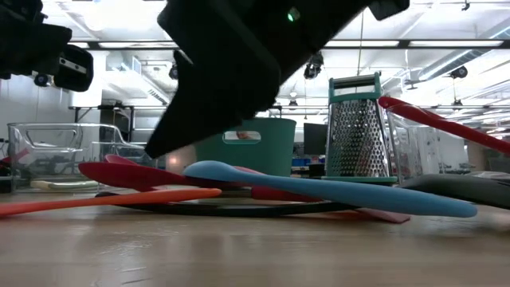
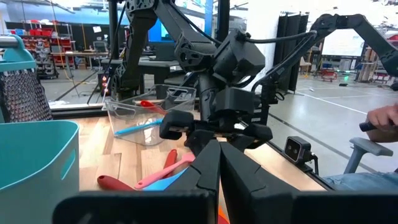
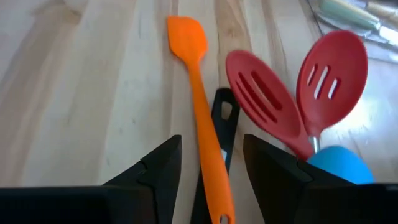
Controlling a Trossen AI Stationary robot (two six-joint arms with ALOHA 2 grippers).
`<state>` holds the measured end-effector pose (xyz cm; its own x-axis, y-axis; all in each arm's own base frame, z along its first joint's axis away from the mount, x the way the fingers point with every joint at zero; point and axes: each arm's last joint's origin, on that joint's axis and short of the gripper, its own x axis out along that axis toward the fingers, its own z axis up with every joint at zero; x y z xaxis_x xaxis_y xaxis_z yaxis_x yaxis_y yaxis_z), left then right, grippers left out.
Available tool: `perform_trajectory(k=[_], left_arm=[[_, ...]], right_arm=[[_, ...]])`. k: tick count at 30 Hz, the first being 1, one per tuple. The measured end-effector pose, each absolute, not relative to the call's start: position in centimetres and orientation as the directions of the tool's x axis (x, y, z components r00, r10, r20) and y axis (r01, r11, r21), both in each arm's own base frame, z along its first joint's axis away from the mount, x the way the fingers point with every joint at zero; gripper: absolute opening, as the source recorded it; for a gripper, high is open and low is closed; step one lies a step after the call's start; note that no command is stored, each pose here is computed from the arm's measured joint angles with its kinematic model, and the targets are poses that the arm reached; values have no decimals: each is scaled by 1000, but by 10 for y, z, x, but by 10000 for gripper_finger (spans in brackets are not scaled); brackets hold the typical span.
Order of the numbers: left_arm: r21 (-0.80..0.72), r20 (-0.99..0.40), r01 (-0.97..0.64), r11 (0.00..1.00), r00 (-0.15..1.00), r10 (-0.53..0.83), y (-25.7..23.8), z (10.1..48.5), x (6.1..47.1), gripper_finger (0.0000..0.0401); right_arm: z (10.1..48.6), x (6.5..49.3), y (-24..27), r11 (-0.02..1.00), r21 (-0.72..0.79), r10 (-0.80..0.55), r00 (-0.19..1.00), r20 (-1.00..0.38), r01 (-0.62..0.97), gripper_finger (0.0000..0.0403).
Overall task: Pick & Place Kitchen Items
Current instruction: Put the orange spatula into the bottom transparent bin
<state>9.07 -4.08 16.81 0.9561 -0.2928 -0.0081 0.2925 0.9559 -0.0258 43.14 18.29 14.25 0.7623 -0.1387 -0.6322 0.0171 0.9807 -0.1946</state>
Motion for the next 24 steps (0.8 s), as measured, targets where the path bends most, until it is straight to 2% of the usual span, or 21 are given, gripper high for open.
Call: perform_trajectory(k=[24], left_arm=[[-25,-8,293,956,956,-293,-41,168,91,12]], right_arm=[[112,417,172,984,-179,-134,732,-668,17,125]])
